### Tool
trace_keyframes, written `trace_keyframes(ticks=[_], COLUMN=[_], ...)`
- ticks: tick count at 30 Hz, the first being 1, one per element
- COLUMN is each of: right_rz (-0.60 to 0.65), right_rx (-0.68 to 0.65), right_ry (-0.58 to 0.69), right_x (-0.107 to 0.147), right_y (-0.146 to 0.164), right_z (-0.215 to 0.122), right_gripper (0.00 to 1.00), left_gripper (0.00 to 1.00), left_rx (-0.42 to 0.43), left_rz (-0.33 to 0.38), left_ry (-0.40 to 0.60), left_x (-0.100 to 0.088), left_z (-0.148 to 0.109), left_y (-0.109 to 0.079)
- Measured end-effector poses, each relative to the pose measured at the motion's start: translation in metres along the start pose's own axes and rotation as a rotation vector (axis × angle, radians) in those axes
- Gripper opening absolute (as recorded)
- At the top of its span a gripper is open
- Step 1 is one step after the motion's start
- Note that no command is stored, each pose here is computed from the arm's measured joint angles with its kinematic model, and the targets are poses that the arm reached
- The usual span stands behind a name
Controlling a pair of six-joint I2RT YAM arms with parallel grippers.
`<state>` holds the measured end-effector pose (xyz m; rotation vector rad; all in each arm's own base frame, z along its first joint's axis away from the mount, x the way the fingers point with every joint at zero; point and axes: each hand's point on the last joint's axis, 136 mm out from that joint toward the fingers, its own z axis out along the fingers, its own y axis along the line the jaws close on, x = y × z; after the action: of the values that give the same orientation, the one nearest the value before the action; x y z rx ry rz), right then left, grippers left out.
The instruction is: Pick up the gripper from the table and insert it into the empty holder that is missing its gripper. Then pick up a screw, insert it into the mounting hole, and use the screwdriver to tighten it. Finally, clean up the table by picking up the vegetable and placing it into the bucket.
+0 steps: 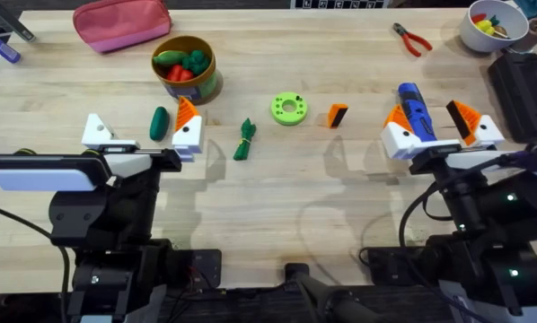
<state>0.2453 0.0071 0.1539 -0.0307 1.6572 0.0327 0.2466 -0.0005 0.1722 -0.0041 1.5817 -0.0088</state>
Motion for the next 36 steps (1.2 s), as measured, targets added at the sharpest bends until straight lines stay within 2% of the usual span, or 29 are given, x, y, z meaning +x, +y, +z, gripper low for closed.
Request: trace_keyframes(ticks=[7,11,15,17,21,23,26,30,36], right_rz=[-0.001,-0.005,-0.006,-0.007,-0.006,-0.005,-0.002,0.004,0.014], right_rx=[0.000,0.000,-0.001,-0.001,-0.001,-0.001,-0.001,-0.001,-0.001], right_ry=[-0.021,-0.125,-0.173,-0.181,-0.175,-0.139,-0.054,0.119,0.392], right_x=[-0.005,-0.032,-0.060,-0.080,-0.126,-0.142,-0.155,-0.154,-0.131], right_y=[0.000,0.000,0.001,0.001,0.002,0.002,0.002,0.002,0.002], right_z=[0.000,-0.002,-0.011,-0.019,-0.043,-0.052,-0.059,-0.055,-0.038], right_gripper=[0.994,0.994,0.994,0.993,0.994,0.994,0.994,0.994,0.993], left_gripper=[0.985,0.985,0.985,0.985,0.985,0.986,0.985,0.985,0.985], left_rx=[0.000,0.001,0.000,0.000,0.000,-0.001,-0.002,-0.005,-0.006], left_rz=[0.000,0.001,0.000,0.000,-0.001,-0.001,-0.001,-0.001,-0.002], left_ry=[-0.022,-0.061,0.011,0.039,0.101,0.150,0.274,0.454,0.676], left_x=[-0.006,-0.016,-0.014,-0.024,-0.062,-0.078,-0.090,-0.090,-0.073], left_z=[0.000,-0.001,-0.005,-0.010,-0.025,-0.029,-0.029,-0.020,0.000], left_y=[0.000,0.000,0.000,0.000,-0.001,-0.001,-0.001,-0.001,0.000])
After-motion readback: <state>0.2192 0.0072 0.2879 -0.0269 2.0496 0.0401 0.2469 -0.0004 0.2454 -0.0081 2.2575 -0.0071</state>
